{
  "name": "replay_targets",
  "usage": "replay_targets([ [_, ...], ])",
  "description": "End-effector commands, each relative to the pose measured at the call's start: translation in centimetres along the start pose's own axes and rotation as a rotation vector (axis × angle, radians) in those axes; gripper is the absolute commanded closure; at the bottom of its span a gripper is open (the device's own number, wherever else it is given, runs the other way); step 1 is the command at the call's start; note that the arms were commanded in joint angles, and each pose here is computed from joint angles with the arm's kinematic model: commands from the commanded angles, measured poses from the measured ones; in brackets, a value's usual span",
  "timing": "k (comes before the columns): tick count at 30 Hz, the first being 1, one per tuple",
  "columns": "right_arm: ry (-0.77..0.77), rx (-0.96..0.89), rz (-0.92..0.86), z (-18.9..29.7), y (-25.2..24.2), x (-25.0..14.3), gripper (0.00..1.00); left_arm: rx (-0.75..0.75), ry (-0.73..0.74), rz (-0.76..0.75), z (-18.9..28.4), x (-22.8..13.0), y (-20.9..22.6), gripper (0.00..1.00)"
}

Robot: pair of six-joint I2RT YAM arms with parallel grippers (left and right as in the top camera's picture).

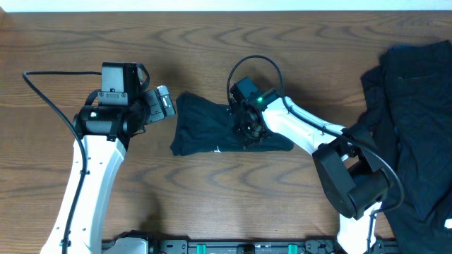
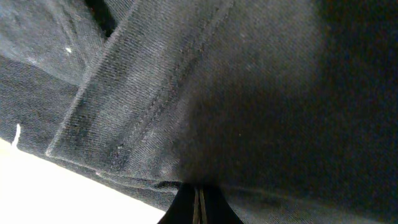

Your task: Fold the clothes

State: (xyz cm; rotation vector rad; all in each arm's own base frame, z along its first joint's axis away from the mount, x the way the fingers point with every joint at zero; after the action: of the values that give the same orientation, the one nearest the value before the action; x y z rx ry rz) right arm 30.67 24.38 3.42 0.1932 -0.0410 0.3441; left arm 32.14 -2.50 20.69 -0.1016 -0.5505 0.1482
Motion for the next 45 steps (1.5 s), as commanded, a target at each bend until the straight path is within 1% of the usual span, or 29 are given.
replay_targets([
  [1, -0.026, 0.048, -0.015, 1.1, 0.5, 0.8, 0.99, 0.008, -0.005, -0.003, 0.2, 0.2, 0.1, 0.02],
  [4, -0.084, 0.116, -0.02, 3.7, 1.1, 1.9, 0.99, 0.008, -0.005, -0.003, 0.2, 0.2, 0.1, 0.02],
  [7, -0.155, 0.13, -0.068, 7.1, 0.2, 2.8, 0.99, 0.008, -0.005, -0.003, 0.2, 0.2, 0.1, 0.02],
  [10, -0.196, 0.133, -0.177, 10.0, -2.0, 2.8, 0.93, 0.008, -0.005, -0.003, 0.2, 0.2, 0.1, 0.02],
  [11, -0.198, 0.13, -0.208, 10.7, -2.8, 2.6, 0.9, 0.008, -0.005, -0.003, 0.2, 0.2, 0.1, 0.02],
  [12, -0.195, 0.126, -0.242, 11.4, -3.7, 2.3, 0.85, 0.008, -0.005, -0.003, 0.2, 0.2, 0.1, 0.02],
  [14, -0.174, 0.114, -0.294, 12.0, -5.3, 1.5, 0.68, 0.008, -0.005, -0.003, 0.2, 0.2, 0.1, 0.02],
  [15, -0.157, 0.107, -0.316, 12.0, -6.0, 1.2, 0.63, 0.008, -0.005, -0.003, 0.2, 0.2, 0.1, 0.02],
  [16, -0.135, 0.099, -0.341, 12.0, -6.7, 0.7, 0.6, 0.008, -0.005, -0.003, 0.2, 0.2, 0.1, 0.02],
  [20, -0.071, 0.08, -0.413, 11.1, -8.9, -0.9, 0.59, 0.008, -0.006, -0.003, 0.2, 0.2, 0.1, 0.02],
  [24, -0.053, 0.075, -0.489, 9.7, -10.2, -1.7, 0.56, 0.008, -0.006, -0.003, 0.2, 0.2, 0.1, 0.02],
  [30, -0.116, 0.093, -0.582, 6.3, -11.0, -1.6, 0.52, 0.008, -0.005, -0.003, 0.2, 0.2, 0.1, 0.02],
  [34, -0.147, 0.088, -0.651, 4.1, -11.6, -2.1, 0.5, 0.008, -0.005, -0.003, 0.2, 0.2, 0.1, 0.02],
  [38, -0.181, 0.089, -0.647, 2.7, -12.0, -2.5, 0.5, 0.008, -0.005, -0.002, 0.2, 0.2, 0.1, 0.02],
  [45, -0.207, 0.096, -0.641, 1.8, -12.1, -2.7, 0.5, 0.008, -0.005, -0.003, 0.2, 0.2, 0.1, 0.02],
])
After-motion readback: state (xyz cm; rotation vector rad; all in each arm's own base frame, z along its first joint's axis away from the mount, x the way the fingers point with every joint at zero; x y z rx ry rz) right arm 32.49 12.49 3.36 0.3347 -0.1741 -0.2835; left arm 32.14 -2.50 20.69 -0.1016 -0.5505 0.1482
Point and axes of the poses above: each gripper's point midway between its finger pads, its own z axis back along the fingers, its own y axis along the line the jaws close on, x = y × z, the point moved 3 cm from there along z, back along the fingers, and after that the axes turned 9 degrees about -z, right-handed, at the moved point
